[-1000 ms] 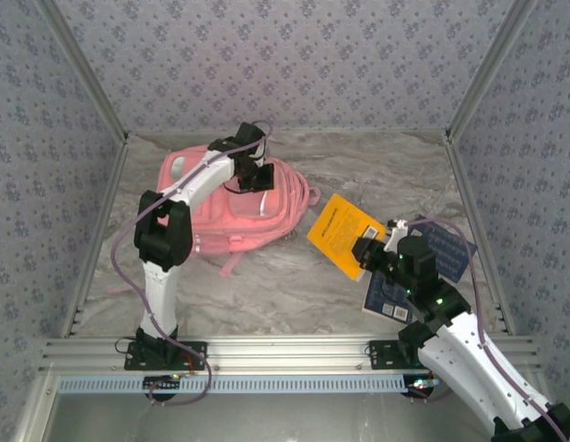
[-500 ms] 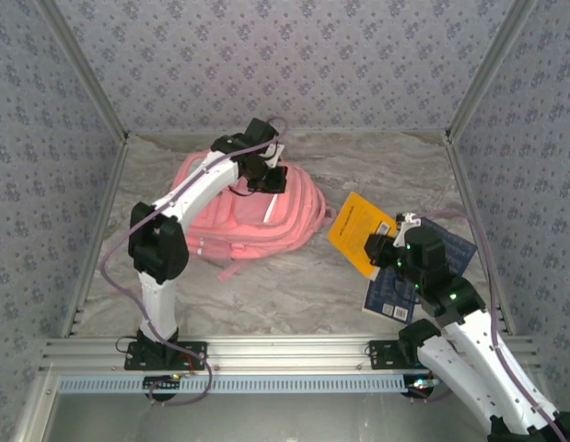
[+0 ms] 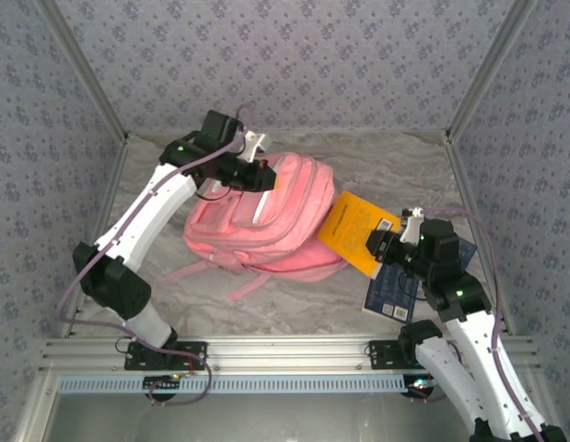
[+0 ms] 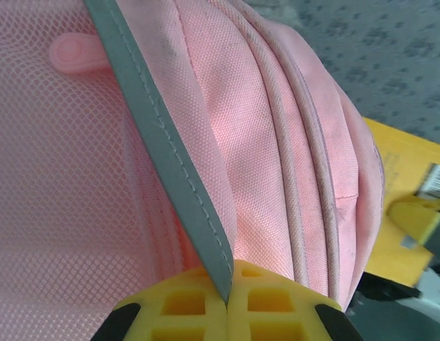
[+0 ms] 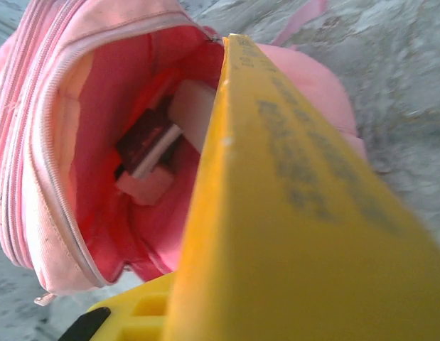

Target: Pack the student bag

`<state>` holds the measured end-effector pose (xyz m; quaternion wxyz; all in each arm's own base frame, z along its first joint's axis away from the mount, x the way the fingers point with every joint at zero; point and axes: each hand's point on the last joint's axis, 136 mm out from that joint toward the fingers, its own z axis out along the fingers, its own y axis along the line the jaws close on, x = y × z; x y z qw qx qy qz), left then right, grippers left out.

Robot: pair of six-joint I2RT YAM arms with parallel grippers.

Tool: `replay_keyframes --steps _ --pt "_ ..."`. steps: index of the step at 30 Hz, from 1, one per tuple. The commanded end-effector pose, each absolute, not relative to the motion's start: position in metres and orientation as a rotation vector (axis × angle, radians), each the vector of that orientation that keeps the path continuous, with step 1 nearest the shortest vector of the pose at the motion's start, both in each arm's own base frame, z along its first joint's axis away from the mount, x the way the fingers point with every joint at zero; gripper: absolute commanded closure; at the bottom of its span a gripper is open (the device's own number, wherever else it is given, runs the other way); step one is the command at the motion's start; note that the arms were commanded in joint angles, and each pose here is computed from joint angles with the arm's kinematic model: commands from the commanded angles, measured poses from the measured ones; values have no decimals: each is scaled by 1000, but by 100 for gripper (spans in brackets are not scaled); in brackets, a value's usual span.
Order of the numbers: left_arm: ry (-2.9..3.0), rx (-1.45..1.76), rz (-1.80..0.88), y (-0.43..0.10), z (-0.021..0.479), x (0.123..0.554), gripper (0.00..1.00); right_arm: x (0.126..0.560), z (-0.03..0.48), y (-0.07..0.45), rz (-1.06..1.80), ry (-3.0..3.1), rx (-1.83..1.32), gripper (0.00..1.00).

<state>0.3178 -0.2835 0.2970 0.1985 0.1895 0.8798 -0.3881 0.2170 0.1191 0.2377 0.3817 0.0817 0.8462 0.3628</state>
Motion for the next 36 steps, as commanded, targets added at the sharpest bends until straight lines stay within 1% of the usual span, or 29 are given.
replay_keyframes --steps 1,5,11,16,22,27,36 --pt "2215 600 -1384 -293 351 316 100 214 279 151 1290 2013 133 100" --pt "2172 622 -1552 -306 360 313 100 223 274 163 1483 1970 186 100" --pt "2129 685 -1618 -316 376 303 100 239 280 169 1592 1885 212 100" --pt "2131 697 -1630 -316 375 301 100 248 296 176 1667 1820 214 100" --pt "2124 714 -1646 -316 375 298 100 259 297 207 1609 1916 167 100" --pt "2085 751 -1691 -318 386 294 100 281 271 218 1374 2059 223 100" --pt "2045 791 -1736 -319 394 287 100 307 233 244 1273 2152 292 100"
